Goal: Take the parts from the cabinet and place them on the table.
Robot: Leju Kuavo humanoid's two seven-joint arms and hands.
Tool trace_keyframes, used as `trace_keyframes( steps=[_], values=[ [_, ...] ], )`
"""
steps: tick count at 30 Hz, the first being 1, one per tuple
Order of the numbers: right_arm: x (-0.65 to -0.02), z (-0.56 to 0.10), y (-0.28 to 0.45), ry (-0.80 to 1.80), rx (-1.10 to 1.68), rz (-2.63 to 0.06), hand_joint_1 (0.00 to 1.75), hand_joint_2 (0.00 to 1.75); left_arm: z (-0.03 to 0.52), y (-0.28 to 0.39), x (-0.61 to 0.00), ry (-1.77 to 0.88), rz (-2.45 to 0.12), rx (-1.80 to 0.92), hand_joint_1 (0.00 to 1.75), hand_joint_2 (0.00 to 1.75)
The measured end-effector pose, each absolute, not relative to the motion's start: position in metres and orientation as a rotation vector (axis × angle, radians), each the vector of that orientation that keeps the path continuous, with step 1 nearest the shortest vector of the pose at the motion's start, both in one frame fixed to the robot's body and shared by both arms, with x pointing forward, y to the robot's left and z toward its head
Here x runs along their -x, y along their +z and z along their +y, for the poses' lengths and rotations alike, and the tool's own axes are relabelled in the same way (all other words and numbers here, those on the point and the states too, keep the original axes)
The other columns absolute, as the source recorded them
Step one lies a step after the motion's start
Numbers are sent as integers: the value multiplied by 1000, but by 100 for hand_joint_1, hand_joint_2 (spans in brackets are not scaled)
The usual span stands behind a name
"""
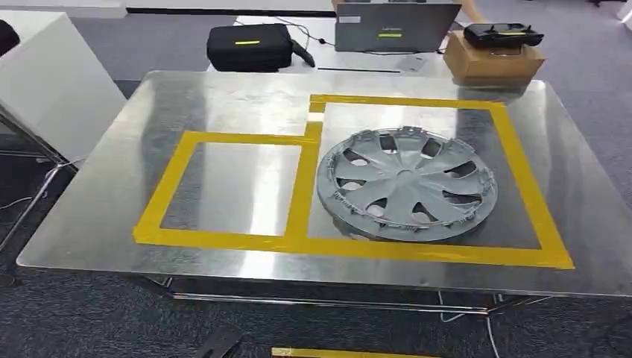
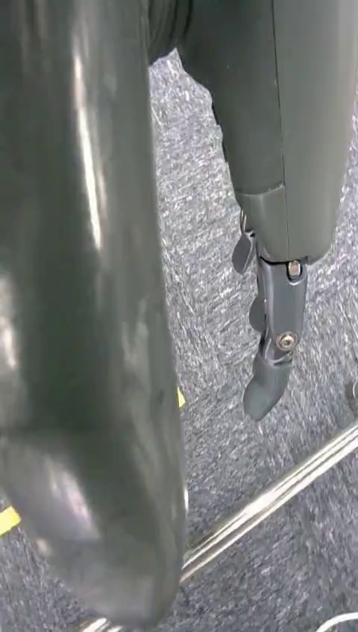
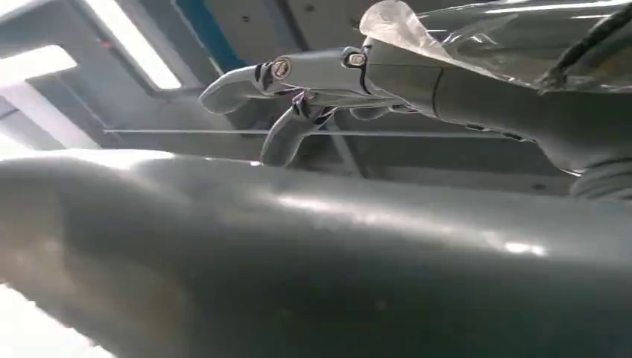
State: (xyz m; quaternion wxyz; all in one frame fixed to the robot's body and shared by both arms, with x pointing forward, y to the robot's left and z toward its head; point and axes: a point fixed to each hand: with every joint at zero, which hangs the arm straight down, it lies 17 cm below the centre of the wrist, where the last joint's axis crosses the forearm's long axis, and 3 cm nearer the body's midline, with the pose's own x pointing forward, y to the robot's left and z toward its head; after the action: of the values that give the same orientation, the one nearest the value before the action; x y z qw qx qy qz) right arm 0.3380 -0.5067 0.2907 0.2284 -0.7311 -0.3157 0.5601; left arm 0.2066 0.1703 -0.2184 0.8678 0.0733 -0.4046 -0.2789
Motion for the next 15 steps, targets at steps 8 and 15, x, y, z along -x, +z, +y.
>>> trace_keyframes(
  steps=[8, 15],
  values=[
    [-288, -546, 290, 1339, 2061, -801, 0, 0, 175, -220, -203, -560, -839, -163, 0, 0],
    [-239, -557, 270, 1125, 2094, -788, 0, 0, 180, -222, -198, -540, -829, -172, 0, 0]
  ],
)
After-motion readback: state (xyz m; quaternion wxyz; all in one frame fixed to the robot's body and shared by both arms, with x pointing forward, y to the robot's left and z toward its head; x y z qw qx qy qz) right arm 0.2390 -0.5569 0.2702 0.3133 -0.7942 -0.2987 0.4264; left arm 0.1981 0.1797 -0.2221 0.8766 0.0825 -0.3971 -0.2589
